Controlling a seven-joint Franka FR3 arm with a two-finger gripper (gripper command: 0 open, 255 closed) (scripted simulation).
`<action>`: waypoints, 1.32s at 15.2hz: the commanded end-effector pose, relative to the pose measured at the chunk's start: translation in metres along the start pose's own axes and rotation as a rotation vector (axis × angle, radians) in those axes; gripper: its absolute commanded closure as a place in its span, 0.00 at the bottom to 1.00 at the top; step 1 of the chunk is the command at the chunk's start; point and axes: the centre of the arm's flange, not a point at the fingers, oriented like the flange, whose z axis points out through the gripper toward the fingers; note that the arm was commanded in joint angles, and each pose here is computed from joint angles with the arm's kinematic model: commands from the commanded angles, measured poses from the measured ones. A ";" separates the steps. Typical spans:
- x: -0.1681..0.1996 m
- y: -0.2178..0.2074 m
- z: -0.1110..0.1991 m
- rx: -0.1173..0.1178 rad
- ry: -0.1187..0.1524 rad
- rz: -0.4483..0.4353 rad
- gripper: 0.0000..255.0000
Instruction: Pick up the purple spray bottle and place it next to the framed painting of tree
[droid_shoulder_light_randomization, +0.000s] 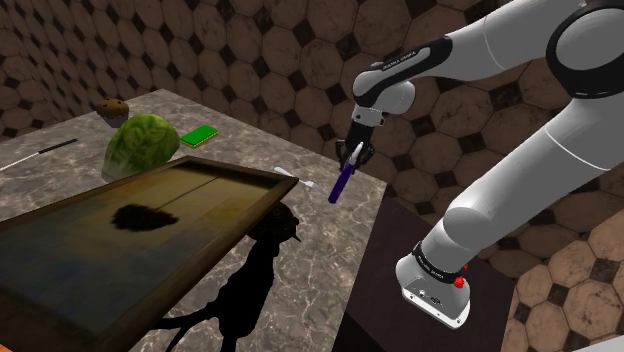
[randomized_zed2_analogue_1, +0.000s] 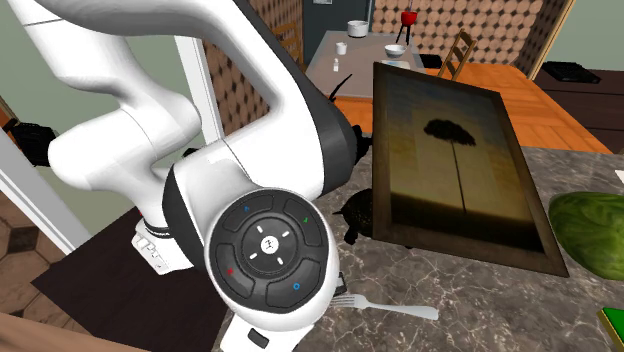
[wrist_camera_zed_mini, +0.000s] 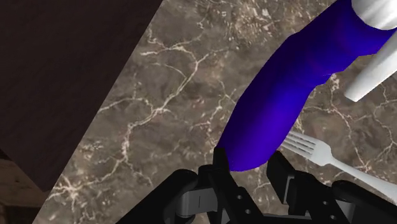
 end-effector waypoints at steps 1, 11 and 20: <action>-0.003 -0.001 -0.009 0.000 0.000 0.000 1.00; -0.021 -0.007 -0.059 0.000 0.000 0.000 1.00; -0.037 -0.012 -0.103 0.000 0.000 0.000 1.00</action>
